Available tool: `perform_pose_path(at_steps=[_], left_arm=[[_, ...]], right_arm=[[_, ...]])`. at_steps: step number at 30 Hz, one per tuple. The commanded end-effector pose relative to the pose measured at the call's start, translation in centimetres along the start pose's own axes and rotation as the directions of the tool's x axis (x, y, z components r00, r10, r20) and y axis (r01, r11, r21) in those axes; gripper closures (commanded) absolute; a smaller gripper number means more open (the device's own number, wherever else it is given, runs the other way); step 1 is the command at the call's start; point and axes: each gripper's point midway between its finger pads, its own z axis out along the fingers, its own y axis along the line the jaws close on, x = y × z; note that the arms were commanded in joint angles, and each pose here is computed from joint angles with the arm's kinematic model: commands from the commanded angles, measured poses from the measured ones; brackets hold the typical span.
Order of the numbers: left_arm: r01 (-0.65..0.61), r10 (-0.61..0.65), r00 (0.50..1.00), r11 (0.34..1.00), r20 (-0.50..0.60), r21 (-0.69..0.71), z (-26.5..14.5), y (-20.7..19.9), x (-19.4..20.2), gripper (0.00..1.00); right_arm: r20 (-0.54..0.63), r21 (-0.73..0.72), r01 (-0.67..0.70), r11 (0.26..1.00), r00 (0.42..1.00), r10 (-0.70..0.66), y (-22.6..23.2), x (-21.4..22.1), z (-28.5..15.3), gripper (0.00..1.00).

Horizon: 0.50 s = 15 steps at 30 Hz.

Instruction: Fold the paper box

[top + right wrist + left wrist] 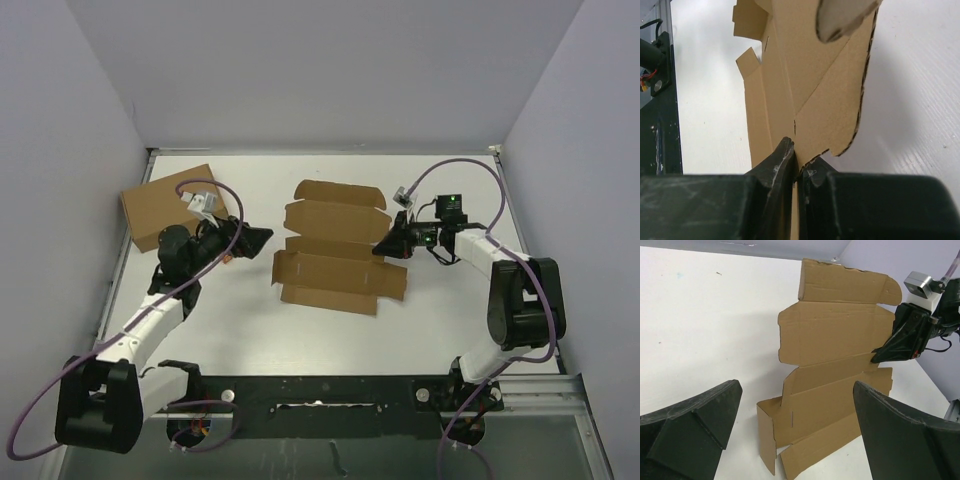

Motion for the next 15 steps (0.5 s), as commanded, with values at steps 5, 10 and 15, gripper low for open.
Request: perform_pose_path(at_steps=[5, 10, 15], left_arm=[[-0.010, 0.015, 0.997, 0.997, -0.074, 0.075, 0.4, -0.5, -1.1, 0.04], [0.058, -0.040, 0.991, 0.988, -0.127, 0.146, 1.2, -0.5, -0.9, 0.06], [0.027, -0.003, 0.990, 0.986, -0.142, 0.166, 1.9, 0.0, -1.5, 0.07]], right_arm=[[0.027, -0.022, 0.159, 0.987, 0.987, -0.158, 1.4, -3.0, -1.0, 1.00], [0.023, -0.022, 0.178, 0.984, 0.984, -0.178, 1.5, -3.0, -1.2, 1.00], [0.017, -0.029, 0.190, 0.981, 0.982, -0.190, 1.7, -3.0, -1.3, 1.00]])
